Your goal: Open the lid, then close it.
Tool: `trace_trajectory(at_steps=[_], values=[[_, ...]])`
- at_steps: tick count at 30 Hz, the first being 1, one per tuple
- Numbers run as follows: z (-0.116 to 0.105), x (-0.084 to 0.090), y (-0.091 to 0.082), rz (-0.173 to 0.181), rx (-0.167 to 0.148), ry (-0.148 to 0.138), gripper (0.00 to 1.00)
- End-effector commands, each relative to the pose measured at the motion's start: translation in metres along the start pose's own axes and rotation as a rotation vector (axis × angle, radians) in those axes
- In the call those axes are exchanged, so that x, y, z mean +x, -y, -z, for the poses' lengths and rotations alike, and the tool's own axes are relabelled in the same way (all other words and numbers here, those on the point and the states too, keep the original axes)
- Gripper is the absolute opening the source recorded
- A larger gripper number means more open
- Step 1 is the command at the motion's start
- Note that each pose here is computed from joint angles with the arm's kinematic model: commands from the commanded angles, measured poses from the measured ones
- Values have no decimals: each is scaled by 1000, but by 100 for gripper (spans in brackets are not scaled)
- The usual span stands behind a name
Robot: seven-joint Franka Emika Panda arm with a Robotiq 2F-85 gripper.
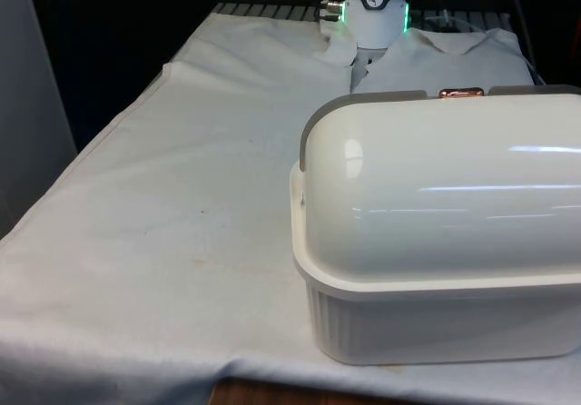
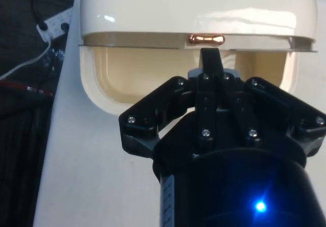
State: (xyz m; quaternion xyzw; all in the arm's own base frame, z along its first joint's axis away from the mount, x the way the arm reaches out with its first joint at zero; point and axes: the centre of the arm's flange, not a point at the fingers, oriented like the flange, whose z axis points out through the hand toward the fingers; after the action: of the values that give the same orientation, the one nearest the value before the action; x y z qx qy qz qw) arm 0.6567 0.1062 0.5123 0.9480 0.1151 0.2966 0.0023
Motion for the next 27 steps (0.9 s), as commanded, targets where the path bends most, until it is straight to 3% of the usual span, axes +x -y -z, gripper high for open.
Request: trace_trajectory(at_steps=[1, 2, 3, 4, 7, 14, 21, 26, 27], values=[[-3, 1, 1, 1, 0, 19, 0], [-3, 2, 1, 2, 0, 27, 0], [-2, 2, 1, 1, 1, 15, 0], [-4, 4, 2, 3, 0, 40, 0], [-6, 6, 3, 5, 1, 62, 0], [-3, 10, 5, 7, 7, 84, 3], [-1, 11, 6, 7, 9, 90, 42], [-1, 11, 6, 6, 9, 91, 61], [-1, 11, 6, 6, 9, 91, 70]])
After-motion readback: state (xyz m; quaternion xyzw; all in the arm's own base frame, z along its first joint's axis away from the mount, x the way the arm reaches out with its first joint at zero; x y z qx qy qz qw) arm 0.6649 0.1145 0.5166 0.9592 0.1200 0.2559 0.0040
